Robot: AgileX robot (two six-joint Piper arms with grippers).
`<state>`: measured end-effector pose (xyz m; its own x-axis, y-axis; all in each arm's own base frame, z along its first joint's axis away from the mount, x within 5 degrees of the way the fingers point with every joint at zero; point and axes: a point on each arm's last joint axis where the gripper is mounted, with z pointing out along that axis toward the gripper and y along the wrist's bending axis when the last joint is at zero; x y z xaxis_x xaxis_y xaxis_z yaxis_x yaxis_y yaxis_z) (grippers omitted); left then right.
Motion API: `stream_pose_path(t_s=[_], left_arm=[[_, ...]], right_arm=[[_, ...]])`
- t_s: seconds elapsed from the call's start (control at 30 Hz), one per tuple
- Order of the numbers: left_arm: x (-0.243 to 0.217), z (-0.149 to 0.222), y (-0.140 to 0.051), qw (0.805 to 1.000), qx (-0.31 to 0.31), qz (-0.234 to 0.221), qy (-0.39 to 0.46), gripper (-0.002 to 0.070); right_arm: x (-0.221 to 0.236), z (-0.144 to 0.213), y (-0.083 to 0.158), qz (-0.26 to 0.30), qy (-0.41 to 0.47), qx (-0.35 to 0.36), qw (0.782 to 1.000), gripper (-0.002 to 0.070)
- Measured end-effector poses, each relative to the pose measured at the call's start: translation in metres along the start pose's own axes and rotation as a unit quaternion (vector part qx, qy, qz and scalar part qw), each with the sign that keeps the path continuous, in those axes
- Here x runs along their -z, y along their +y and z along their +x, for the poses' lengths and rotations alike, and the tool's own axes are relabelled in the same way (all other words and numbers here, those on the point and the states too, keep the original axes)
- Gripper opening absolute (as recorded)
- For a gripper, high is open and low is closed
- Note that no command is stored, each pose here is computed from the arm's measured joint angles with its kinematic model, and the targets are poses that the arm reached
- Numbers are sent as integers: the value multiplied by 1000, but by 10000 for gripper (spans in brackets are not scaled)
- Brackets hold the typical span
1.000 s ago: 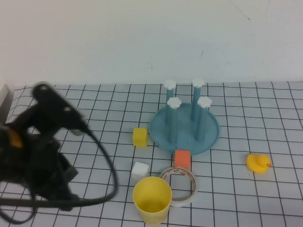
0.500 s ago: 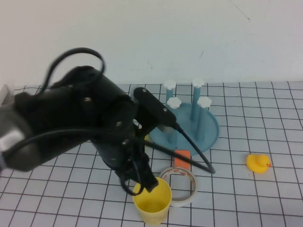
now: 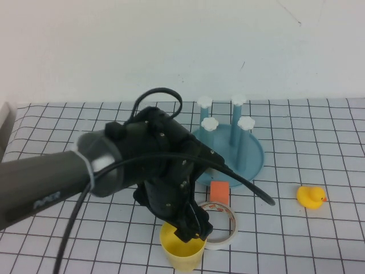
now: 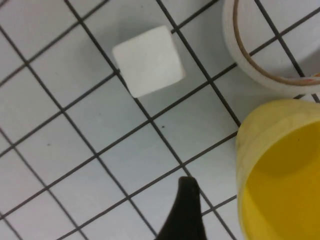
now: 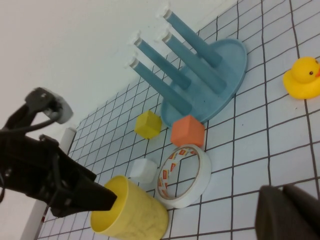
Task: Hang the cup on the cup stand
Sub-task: Pick up the cup from the table
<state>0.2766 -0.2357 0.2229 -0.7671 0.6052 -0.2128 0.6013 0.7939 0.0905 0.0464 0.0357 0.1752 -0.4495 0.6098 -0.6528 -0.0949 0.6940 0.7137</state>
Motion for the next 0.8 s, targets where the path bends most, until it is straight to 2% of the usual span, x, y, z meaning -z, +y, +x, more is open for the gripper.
stream_pose_path(t_s=[0.23,0.37,0.5,0.63,0.7,0.8], left_arm=[[-18,-3,-4,1000,-3,10,8,528],[-32,-4,-6,999,-19,11,24,477],[-43,-3,-8,999,-29,14,38,330],[-44,-4,-8,998,-43,18,33,92],[-44,-5,-9,998,-44,20,31,44],[-43,-5,-9,998,-43,25,31,21]], right_arm=[[0,0,0,0,0,5,1000,-1],[0,0,0,0,0,6,1000,-1],[0,0,0,0,0,7,1000,-1],[0,-1,0,0,-3,7,1000,-1],[0,-1,0,0,-4,7,1000,-1],[0,-1,0,0,-5,7,1000,-1]])
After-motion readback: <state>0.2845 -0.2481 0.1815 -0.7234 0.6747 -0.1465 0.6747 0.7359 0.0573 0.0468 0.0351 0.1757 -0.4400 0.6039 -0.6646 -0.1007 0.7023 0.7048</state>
